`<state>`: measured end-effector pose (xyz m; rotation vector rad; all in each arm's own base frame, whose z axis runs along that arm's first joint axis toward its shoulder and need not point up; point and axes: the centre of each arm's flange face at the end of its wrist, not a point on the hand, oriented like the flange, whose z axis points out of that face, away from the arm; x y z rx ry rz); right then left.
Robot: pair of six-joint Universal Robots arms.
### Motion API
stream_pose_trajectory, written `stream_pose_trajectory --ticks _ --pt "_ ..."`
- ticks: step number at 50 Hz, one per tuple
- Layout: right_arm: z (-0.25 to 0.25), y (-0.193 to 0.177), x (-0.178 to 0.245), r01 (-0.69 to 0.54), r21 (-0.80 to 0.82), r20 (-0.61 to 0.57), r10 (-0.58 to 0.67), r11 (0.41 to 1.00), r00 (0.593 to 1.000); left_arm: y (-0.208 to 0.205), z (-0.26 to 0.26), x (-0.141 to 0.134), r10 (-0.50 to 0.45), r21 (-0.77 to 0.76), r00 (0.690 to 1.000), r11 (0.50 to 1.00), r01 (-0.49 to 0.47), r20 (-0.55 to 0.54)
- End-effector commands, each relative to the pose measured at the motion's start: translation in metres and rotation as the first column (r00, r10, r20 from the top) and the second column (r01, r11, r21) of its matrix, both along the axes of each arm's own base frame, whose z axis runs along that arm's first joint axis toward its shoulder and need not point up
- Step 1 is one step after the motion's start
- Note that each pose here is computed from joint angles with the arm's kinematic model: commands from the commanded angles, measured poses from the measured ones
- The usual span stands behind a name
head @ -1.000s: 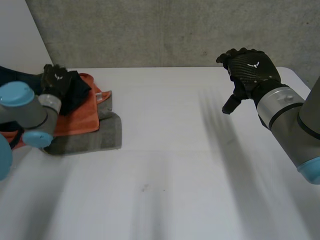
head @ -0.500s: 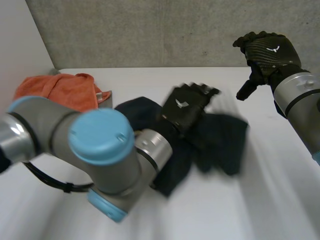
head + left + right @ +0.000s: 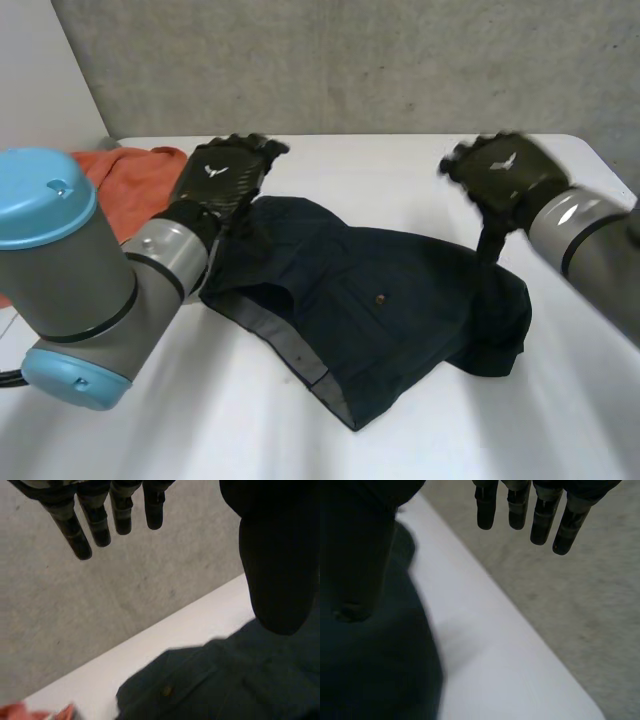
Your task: Fold the laundry.
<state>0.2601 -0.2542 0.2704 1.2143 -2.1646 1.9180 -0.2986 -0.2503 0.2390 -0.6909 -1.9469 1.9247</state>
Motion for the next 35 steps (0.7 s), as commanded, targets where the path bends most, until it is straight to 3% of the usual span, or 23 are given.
stream_pose_trajectory --ticks 1,7,12,19,29,35 --pt "-0.047 0.050 0.022 -0.130 0.132 -0.071 0.140 0.983 0.988 -0.029 -0.039 0.023 0.079 0.039 0.988 0.996 -0.085 0.135" --pt "-0.078 0.071 0.022 -0.164 0.154 -0.078 0.178 0.974 0.981 -0.050 -0.055 0.043 0.136 0.041 0.970 0.988 -0.147 0.204" --pt "-0.106 0.087 0.028 -0.203 0.171 -0.087 0.220 0.964 0.972 -0.050 -0.056 0.043 0.136 0.044 0.970 0.988 -0.148 0.203" --pt "-0.128 0.083 0.033 -0.205 0.175 -0.091 0.224 0.963 0.970 -0.047 -0.050 0.042 0.132 0.033 0.972 0.989 -0.142 0.196" --pt "-0.114 0.067 0.034 -0.157 0.089 -0.071 0.163 0.984 0.984 -0.036 -0.043 0.045 0.130 0.029 0.972 0.990 -0.139 0.194" --pt "-0.091 0.066 0.036 -0.158 0.023 -0.049 0.159 0.987 0.986 -0.009 -0.038 0.043 0.093 0.035 0.976 0.994 -0.102 0.196"
